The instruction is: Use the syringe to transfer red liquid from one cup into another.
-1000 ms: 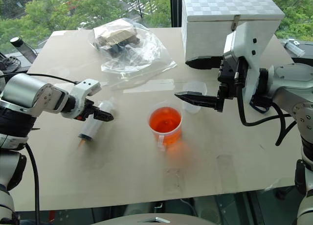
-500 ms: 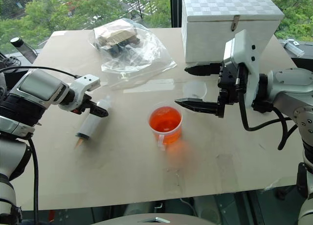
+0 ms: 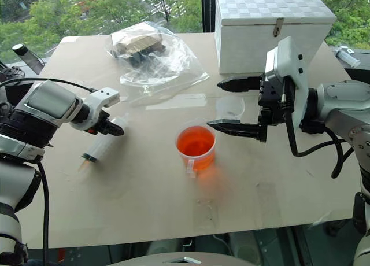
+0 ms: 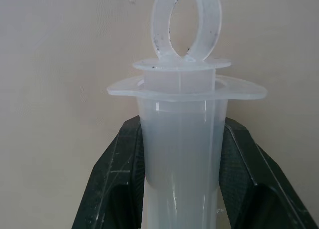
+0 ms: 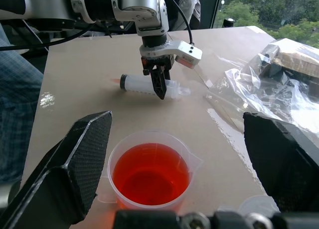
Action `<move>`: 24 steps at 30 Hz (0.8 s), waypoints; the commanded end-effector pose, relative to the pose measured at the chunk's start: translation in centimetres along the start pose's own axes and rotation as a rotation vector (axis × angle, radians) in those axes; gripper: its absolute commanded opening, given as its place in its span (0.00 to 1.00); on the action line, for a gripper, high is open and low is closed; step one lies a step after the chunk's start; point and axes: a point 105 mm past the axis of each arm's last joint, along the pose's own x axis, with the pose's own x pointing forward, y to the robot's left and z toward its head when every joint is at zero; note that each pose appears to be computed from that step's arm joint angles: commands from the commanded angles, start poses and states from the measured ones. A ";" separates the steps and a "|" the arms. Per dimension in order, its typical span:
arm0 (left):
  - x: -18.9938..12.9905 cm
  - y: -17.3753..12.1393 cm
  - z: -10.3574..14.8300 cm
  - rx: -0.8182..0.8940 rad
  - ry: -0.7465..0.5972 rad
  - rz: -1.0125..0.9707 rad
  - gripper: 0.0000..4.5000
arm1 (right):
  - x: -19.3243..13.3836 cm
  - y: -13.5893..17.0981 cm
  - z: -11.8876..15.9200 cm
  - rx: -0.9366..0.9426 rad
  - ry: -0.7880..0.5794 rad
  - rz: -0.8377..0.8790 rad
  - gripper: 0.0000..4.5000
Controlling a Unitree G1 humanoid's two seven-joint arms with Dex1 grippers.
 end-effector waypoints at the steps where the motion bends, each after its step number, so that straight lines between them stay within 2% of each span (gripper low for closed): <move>1: -4.9 -1.5 6.1 0.085 -0.335 -0.051 0.31 | -0.9 -0.2 1.2 -0.035 -0.038 -0.023 1.00; 3: -6.9 -2.4 7.9 0.114 -0.464 -0.099 0.31 | -1.1 -0.3 1.4 -0.020 -0.052 -0.026 1.00; 7: -14.1 -6.4 12.5 0.283 -0.989 -0.298 0.31 | -3.0 -1.6 2.4 0.052 -0.155 -0.058 1.00; 9: -16.4 -8.6 12.9 0.335 -1.168 -0.413 0.31 | -4.3 -2.7 2.3 0.016 -0.173 -0.101 1.00; 12: -17.0 -11.2 12.1 0.374 -1.231 -0.520 0.31 | -5.6 -4.2 1.5 0.004 -0.132 -0.177 1.00; 15: -16.8 -14.7 11.3 0.398 -1.305 -0.674 0.31 | -6.8 -5.1 2.1 0.023 -0.209 -0.203 1.00; 20: -14.9 -18.5 9.4 0.425 -1.254 -0.884 0.31 | -7.3 -5.5 2.9 0.065 -0.303 -0.232 1.00; 24: -13.6 -19.9 7.9 0.475 -1.190 -0.974 0.31 | -7.6 -5.2 3.8 0.093 -0.344 -0.237 1.00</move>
